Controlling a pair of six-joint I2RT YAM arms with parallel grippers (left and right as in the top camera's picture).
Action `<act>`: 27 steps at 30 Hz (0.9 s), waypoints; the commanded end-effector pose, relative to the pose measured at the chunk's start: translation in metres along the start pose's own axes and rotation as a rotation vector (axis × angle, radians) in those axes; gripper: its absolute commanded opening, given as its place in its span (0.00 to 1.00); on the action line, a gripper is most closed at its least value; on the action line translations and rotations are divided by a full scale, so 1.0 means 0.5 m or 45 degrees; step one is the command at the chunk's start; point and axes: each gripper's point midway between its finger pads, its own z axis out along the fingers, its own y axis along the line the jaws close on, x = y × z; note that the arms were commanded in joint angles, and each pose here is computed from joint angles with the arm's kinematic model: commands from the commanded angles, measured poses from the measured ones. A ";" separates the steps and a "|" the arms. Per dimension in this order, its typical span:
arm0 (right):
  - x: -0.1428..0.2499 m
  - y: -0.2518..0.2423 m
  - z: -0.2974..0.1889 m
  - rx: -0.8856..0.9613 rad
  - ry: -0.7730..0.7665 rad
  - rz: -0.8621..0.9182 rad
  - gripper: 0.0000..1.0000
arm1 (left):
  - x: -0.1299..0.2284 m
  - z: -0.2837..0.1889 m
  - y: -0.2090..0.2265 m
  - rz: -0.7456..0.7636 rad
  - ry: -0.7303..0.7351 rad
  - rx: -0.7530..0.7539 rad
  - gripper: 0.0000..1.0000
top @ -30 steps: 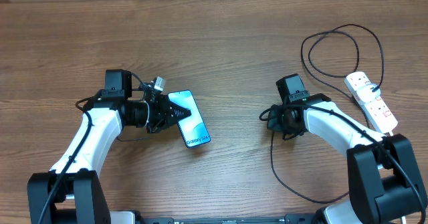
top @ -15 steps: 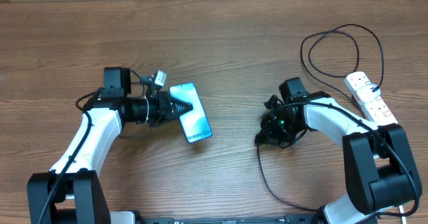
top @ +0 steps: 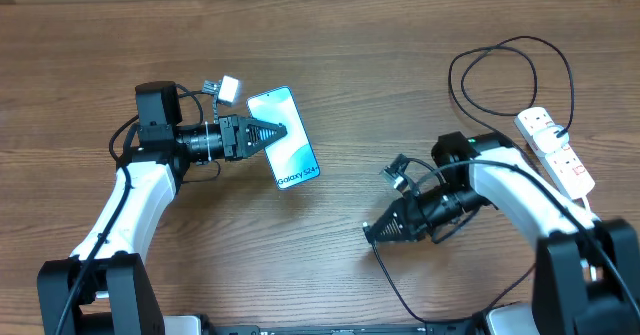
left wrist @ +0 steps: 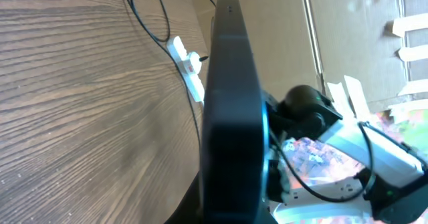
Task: Plug charger to phone and switch on socket
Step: 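Lift the plug with the right gripper and carry it toward the phone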
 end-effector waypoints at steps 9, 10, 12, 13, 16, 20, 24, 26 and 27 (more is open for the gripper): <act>0.128 0.181 -0.044 -0.020 -0.153 -0.398 0.04 | 0.005 0.000 -0.032 -0.001 0.032 0.072 0.04; 0.140 0.189 -0.047 -0.013 -0.169 -0.421 0.04 | 0.005 0.001 -0.032 -0.001 0.034 0.073 0.04; 0.165 0.205 -0.049 0.012 -0.207 -0.512 0.04 | 0.008 0.004 -0.033 0.000 0.042 0.075 0.04; 0.174 0.211 -0.050 0.025 -0.226 -0.567 0.04 | 0.009 0.007 -0.034 0.001 0.046 0.077 0.04; 0.189 0.228 -0.053 0.068 -0.297 -0.773 0.04 | 0.017 0.018 -0.039 -0.036 0.071 0.084 0.04; 0.177 0.236 -0.059 0.106 -0.363 -0.937 0.04 | 0.031 0.038 -0.049 -0.131 0.121 0.097 0.04; 0.133 0.207 -0.061 0.143 -0.401 -0.912 0.04 | 0.039 0.055 -0.078 -0.113 0.180 0.163 0.04; 0.101 0.179 -0.063 0.182 -0.415 -0.856 0.04 | 0.032 0.060 -0.087 -0.102 0.182 0.173 0.04; 0.091 0.173 -0.062 0.177 -0.418 -0.834 0.04 | 0.026 0.060 -0.091 -0.099 0.178 0.177 0.04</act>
